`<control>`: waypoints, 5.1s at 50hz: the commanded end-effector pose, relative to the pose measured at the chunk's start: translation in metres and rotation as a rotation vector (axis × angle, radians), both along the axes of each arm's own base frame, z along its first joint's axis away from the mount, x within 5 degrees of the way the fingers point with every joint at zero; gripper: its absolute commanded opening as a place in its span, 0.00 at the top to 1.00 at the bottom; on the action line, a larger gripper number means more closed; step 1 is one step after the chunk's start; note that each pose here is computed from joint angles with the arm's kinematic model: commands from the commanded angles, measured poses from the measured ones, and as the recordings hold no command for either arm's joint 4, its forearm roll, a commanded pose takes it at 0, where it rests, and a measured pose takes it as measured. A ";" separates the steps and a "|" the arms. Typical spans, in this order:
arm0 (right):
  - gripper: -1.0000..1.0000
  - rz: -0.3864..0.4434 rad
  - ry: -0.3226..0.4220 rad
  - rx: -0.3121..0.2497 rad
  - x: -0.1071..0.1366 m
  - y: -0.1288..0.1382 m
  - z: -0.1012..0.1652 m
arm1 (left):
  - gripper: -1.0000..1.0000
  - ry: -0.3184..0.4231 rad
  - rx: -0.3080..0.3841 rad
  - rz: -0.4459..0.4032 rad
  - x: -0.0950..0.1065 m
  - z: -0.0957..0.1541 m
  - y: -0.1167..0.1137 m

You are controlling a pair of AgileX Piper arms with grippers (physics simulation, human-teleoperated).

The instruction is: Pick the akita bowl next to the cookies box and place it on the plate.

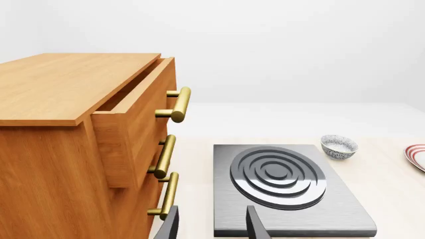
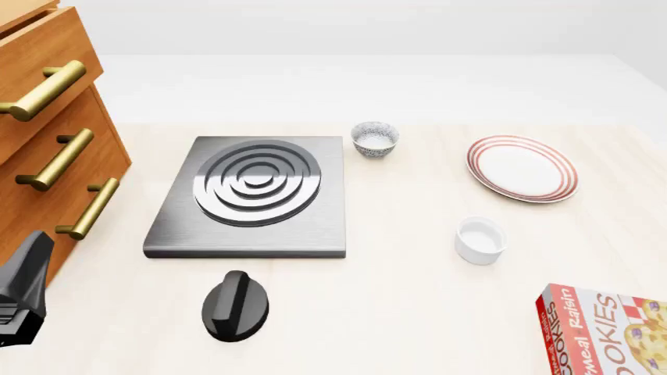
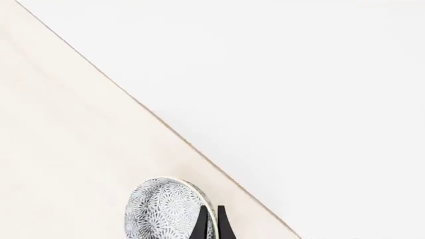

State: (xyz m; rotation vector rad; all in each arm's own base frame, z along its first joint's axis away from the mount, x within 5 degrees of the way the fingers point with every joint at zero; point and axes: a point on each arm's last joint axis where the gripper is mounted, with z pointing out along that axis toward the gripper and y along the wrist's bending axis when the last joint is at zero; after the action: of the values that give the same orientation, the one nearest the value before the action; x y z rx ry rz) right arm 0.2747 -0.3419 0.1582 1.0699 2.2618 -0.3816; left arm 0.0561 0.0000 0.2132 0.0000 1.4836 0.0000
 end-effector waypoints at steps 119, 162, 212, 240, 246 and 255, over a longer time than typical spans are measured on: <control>1.00 0.131 -0.178 0.118 0.066 0.149 0.144 | 0.00 0.000 0.000 0.000 0.000 0.000 0.000; 1.00 0.244 -0.191 0.204 0.134 0.210 0.099 | 0.00 0.000 0.000 0.000 0.000 0.000 0.000; 1.00 0.295 -0.163 0.269 0.172 0.253 0.027 | 0.00 0.000 0.000 0.000 0.000 0.000 0.000; 1.00 0.300 -0.136 0.273 0.182 0.251 0.003 | 0.00 0.000 0.000 0.000 0.000 0.000 0.000; 1.00 0.301 -0.133 0.271 0.184 0.250 0.000 | 0.00 0.000 0.000 0.000 0.000 0.000 0.000; 1.00 0.292 -0.127 0.264 0.185 0.240 -0.003 | 0.00 0.000 0.000 0.000 0.000 0.000 0.000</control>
State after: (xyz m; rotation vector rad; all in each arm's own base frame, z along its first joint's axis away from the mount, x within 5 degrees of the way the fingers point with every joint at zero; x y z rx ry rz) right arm 0.4568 -0.0948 0.1561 0.8318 2.3592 0.1094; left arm 0.0561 0.0000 0.2132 0.0000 1.4836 0.0000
